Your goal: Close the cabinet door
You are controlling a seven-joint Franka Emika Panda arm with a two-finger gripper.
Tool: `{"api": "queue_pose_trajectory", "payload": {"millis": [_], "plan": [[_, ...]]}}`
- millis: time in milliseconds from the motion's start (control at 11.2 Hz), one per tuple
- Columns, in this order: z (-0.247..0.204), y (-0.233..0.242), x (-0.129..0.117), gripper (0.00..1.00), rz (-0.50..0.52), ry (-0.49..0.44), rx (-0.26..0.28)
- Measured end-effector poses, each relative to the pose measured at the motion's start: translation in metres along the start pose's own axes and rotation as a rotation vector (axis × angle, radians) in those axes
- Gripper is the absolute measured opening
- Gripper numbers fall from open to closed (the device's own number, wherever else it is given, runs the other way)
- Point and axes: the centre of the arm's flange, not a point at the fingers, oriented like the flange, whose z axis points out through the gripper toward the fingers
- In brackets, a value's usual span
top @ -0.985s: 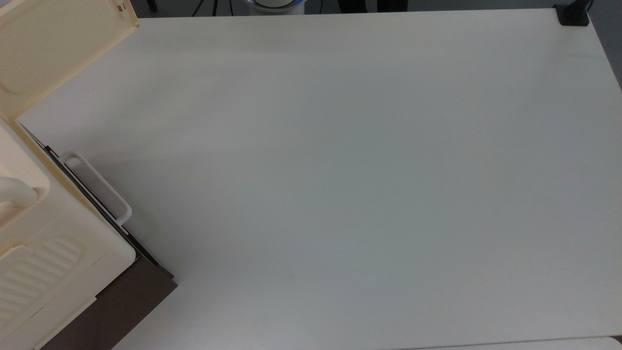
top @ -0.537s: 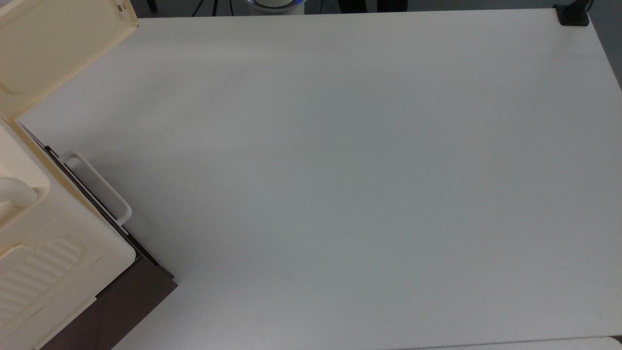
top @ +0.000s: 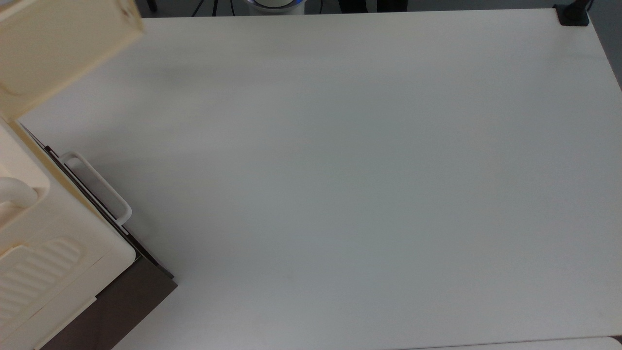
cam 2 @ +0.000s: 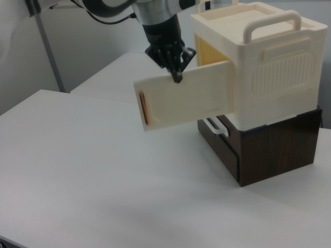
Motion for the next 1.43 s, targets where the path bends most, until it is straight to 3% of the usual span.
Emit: {"api": "queue_pose_trajectory", "payload": {"millis": [90,269,358,896,1165,1344,1433], "plan": [[0.004,-0.003,0.016,0.01,0.049,0.098,0.005],[0.020,-0.006,0.047,0.01,0.153,0.268,-0.037],[0.028,-0.006,0.055,0.01,0.176,0.304,-0.052],[0.043,-0.009,0.059,0.01,0.186,0.303,-0.054],[0.070,-0.026,0.078,0.01,0.160,0.362,-0.074],[0.082,-0.050,0.085,0.01,0.129,0.345,-0.045],[0.088,-0.071,0.085,0.01,0.104,0.290,-0.018]]}}
